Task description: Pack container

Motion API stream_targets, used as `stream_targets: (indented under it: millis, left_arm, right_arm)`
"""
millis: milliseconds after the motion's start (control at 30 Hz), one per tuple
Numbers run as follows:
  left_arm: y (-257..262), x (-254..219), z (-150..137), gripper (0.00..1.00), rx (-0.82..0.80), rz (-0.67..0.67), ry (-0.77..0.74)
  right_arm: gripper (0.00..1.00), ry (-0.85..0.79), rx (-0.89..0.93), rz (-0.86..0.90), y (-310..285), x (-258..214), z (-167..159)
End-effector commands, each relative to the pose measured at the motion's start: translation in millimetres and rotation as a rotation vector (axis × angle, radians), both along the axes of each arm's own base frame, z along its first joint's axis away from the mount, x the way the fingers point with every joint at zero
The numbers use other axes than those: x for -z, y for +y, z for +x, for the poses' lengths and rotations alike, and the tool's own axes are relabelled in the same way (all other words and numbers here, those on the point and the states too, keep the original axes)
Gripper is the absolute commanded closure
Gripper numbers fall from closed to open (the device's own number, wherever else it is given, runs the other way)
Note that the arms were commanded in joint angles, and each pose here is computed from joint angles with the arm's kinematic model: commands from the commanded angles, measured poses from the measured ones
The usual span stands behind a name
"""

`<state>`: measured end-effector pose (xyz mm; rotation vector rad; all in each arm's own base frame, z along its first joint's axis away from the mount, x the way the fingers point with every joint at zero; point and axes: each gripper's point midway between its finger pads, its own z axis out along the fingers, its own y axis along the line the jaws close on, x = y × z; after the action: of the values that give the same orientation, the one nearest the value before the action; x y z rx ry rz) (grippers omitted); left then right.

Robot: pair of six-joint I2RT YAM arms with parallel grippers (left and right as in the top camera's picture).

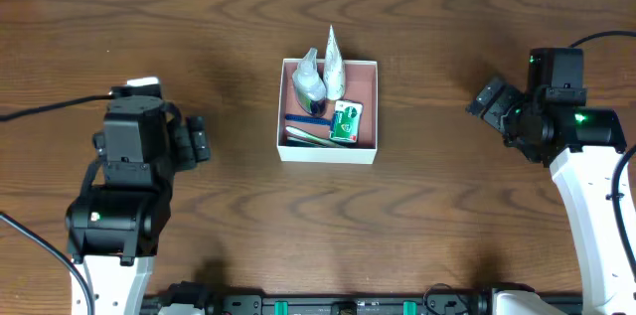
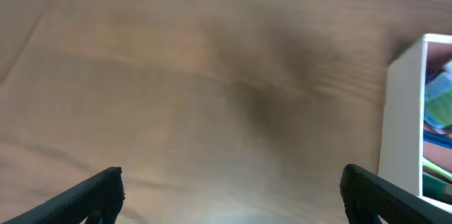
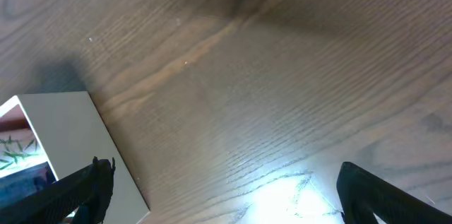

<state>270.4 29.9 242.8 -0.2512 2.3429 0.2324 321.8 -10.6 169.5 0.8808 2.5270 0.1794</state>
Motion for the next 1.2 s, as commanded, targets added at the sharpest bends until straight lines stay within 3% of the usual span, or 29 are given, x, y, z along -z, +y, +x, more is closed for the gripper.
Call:
stream_targets:
  millis: [0, 467, 700, 967, 1167]
  left_arm:
    - [4, 8, -3, 0.02, -0.072, -0.037, 0.021]
    - [4, 26, 4, 0.02, -0.074, -0.028, 0.098]
    - [4, 28, 5, 0.02, -0.074, -0.027, 0.106]
    - [4, 28, 5, 0.02, -0.074, -0.027, 0.106]
    - [4, 28, 5, 0.02, -0.074, -0.027, 0.107]
  right_arm:
    - [0.01, 0.000, 0.001, -0.001, -1, -1, 0]
    - [0.01, 0.009, -0.004, -0.001, 0, 0, -3]
    - [0.01, -0.060, -0.011, -0.033, 1, -27, -19]
    - [0.01, -0.325, 0.029, -0.342, -29, -95, -61]
    - [0.01, -0.533, 0.063, -0.394, -39, -101, -101]
